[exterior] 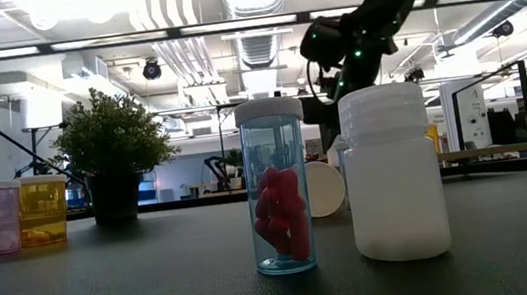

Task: Pick and place medicine bottles onto shelf by color
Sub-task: Put the top left white pill bottle on the shelf

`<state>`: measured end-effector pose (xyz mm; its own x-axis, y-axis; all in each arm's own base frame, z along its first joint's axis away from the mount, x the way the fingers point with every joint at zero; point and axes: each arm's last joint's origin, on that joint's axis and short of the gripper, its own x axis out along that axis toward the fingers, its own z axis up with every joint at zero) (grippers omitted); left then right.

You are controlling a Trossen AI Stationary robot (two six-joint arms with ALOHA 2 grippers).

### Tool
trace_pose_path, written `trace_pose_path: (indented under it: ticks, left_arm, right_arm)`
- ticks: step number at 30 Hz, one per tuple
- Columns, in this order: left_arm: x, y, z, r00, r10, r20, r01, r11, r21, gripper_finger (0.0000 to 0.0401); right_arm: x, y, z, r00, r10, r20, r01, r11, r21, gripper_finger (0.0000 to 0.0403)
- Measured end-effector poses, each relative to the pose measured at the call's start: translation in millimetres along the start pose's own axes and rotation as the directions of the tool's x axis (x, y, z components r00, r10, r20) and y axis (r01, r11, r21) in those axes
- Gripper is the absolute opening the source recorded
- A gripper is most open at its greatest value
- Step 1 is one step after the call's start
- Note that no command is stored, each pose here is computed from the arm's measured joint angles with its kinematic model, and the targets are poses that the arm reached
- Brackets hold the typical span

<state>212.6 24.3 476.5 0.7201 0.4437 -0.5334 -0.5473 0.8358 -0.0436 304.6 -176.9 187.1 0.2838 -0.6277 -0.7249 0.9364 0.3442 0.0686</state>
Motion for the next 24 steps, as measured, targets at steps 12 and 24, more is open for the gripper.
trace_pose_path:
  ticks: [12, 24]
  left_arm:
    - [-2.5, 2.4, 0.5, 0.999, 0.042, 0.021, -0.042, 0.999, -0.007, 0.0233]
    - [-2.8, 3.8, 1.1, 0.995, 0.088, 0.038, -0.088, 0.996, -0.008, 0.0233]
  right_arm:
    - [16.6, -8.9, 19.7, 0.999, -0.042, -0.014, 0.041, 0.999, -0.025, 0.0142]
    - [14.1, -11.2, 21.4, 0.999, -0.039, -0.015, 0.039, 0.999, 0.016, 0.0159]
